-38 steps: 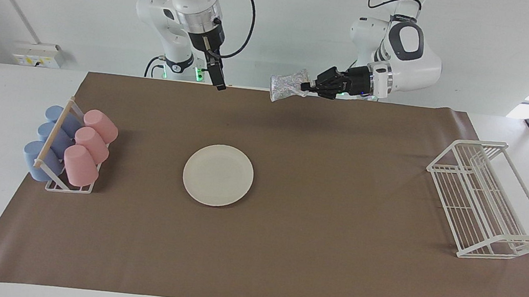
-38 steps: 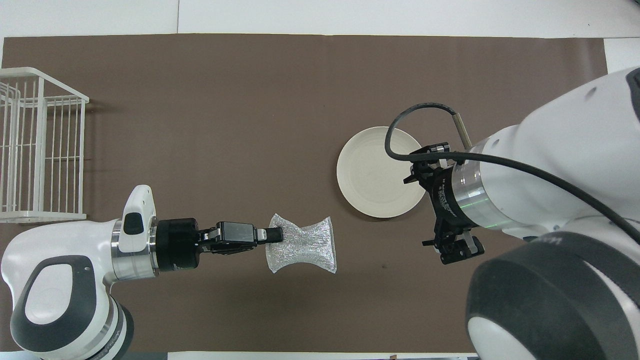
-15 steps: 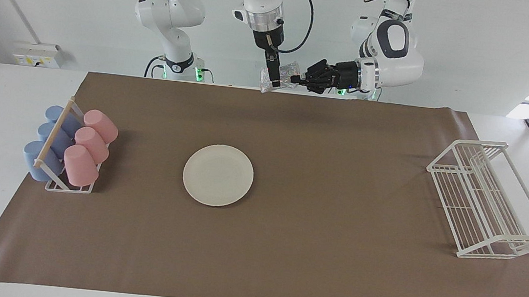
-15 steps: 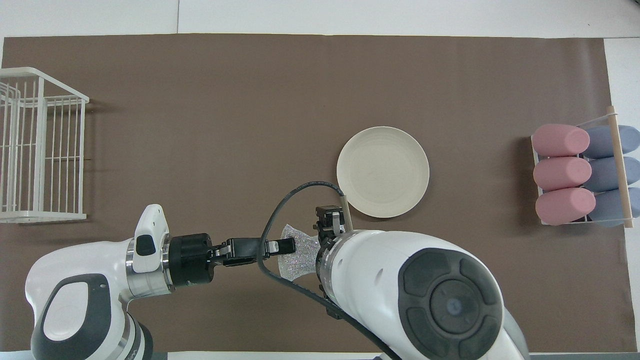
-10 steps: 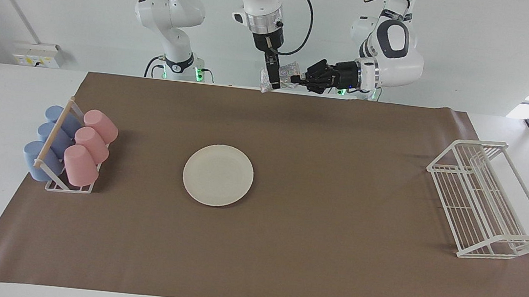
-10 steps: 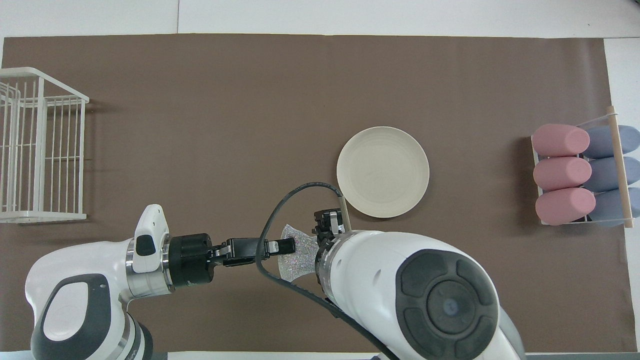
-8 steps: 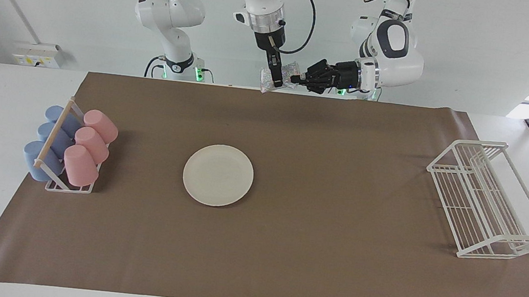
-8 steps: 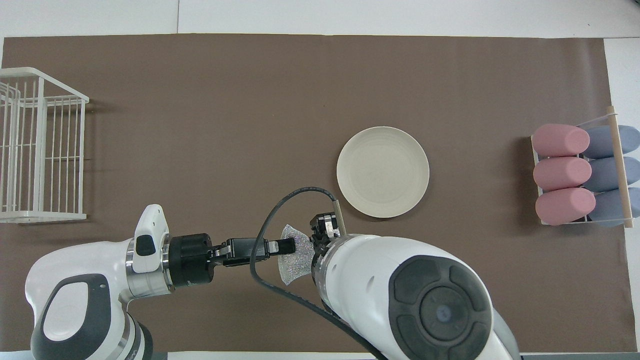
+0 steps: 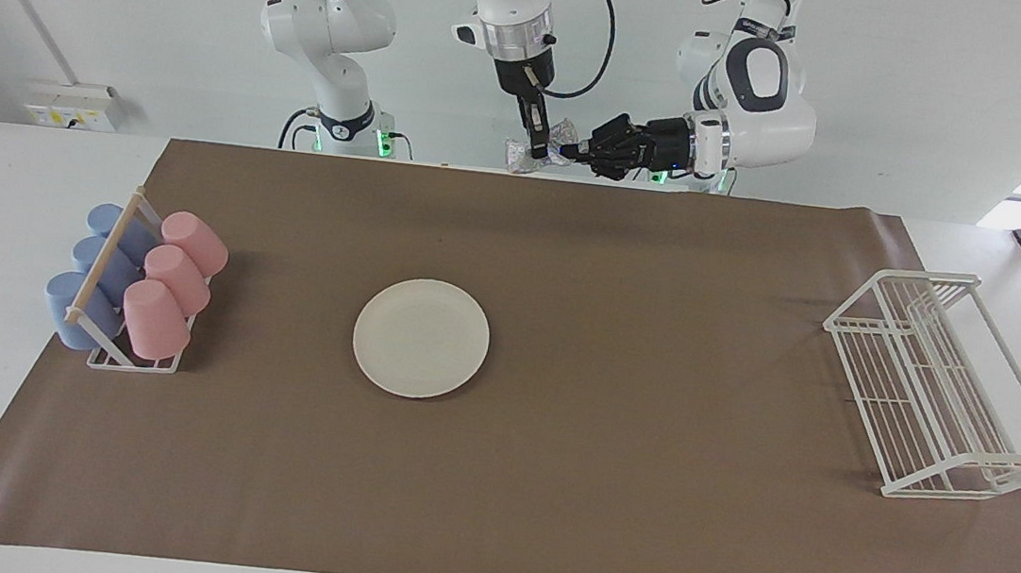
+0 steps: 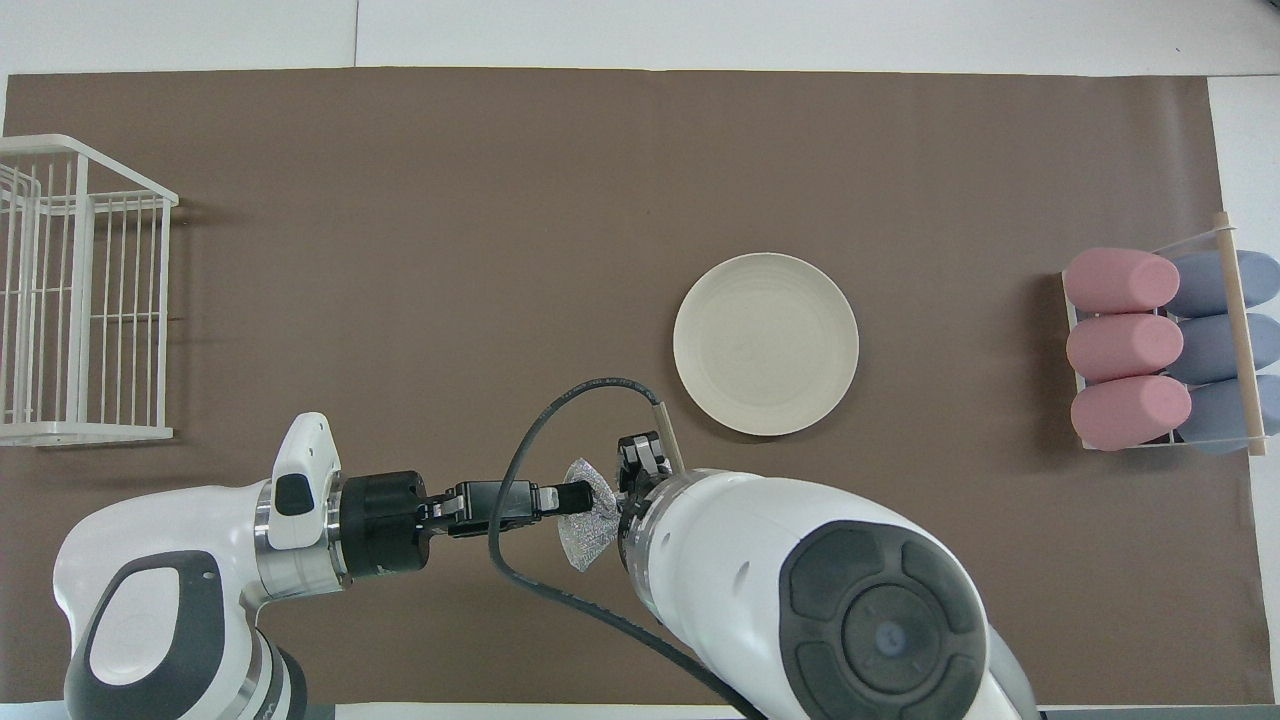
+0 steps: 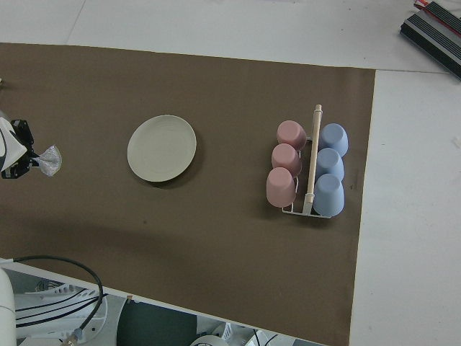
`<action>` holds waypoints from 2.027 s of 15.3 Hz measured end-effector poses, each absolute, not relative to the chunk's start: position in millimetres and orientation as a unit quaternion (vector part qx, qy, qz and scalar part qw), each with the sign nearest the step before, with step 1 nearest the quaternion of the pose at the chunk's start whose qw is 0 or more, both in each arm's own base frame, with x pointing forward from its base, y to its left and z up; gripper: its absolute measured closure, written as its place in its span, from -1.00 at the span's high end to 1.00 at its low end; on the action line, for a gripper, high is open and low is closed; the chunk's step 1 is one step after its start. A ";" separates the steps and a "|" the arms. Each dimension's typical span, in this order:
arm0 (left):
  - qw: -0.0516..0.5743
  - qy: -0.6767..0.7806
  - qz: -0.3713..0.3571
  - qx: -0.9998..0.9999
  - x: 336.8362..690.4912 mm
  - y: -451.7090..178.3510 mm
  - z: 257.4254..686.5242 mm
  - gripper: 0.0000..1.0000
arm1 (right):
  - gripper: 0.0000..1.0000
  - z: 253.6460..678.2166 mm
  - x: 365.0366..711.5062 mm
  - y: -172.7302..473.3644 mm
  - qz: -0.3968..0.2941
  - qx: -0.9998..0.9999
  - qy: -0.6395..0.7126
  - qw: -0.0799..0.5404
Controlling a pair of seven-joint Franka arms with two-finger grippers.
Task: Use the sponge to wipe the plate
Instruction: 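Grasp the scrubber with the right gripper from the left gripper, then move the scrubber onto the cream plate with the right gripper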
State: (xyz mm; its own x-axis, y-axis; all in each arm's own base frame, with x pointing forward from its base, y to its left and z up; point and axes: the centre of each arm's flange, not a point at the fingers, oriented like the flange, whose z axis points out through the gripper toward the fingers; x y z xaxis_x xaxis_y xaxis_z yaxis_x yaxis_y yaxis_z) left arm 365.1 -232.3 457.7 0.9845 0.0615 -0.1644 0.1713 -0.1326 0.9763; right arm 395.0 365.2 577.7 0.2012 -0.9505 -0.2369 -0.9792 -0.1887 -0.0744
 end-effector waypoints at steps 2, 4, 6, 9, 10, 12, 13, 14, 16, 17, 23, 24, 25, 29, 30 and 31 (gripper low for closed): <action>0.654 0.078 -0.042 0.752 365.4 -232.0 457.7 -0.59 | -0.82 577.0 394.1 365.9 0.069 -0.770 0.626 0.104; 0.654 0.079 -0.042 0.752 365.4 -232.0 457.7 -0.18 | -0.82 576.7 393.2 366.8 0.068 -0.774 0.622 0.104; 0.653 0.080 -0.043 0.752 365.4 -231.9 457.6 0.30 | -0.82 576.0 395.4 364.1 0.065 -0.789 0.602 0.105; 0.630 0.078 -0.053 0.771 365.1 -228.9 454.0 0.94 | -0.82 570.3 424.9 330.1 0.051 -0.811 0.571 0.114; 0.618 0.081 -0.057 0.780 366.4 -225.0 452.4 1.00 | -0.82 562.9 441.1 311.0 0.046 -0.818 0.562 0.117; 0.595 0.086 -0.059 0.797 371.2 -212.9 449.3 1.00 | -0.82 535.4 471.1 281.6 0.042 -0.824 0.551 0.120; 0.582 0.089 -0.059 0.806 374.1 -205.4 447.5 1.00 | -0.82 515.7 483.9 276.1 0.043 -0.824 0.551 0.125; 0.568 0.091 -0.059 0.816 376.9 -197.5 445.6 1.00 | -0.82 493.8 494.2 275.5 0.043 -0.821 0.553 0.132; 0.536 0.090 -0.059 0.837 380.3 -184.6 441.6 1.00 | -0.82 443.1 508.9 276.6 0.038 -0.813 0.562 0.149; 0.522 0.087 -0.058 0.846 381.6 -179.4 440.0 1.00 | -0.82 417.6 512.9 275.8 0.036 -0.808 0.567 0.157; 0.395 0.032 -0.059 0.916 387.3 -145.6 435.5 1.00 | -0.82 344.3 517.4 268.3 0.036 -0.797 0.579 0.165; 0.374 0.022 -0.056 0.926 389.1 -138.6 435.5 1.00 | -0.82 336.4 518.6 267.5 0.036 -0.800 0.575 0.166; 0.351 0.012 -0.054 0.935 390.1 -132.9 434.8 1.00 | -0.82 329.2 519.8 265.2 0.038 -0.805 0.569 0.164; 0.266 -0.018 -0.047 0.963 393.1 -108.9 429.1 1.00 | -0.82 299.4 525.7 241.6 0.034 -0.821 0.547 0.159; 0.246 -0.025 -0.047 0.968 393.6 -102.3 427.6 1.00 | -0.82 295.0 528.2 235.1 0.029 -0.828 0.537 0.161; 0.228 -0.031 -0.047 0.972 393.7 -97.5 426.3 1.00 | -0.82 294.2 532.1 226.6 0.022 -0.836 0.523 0.164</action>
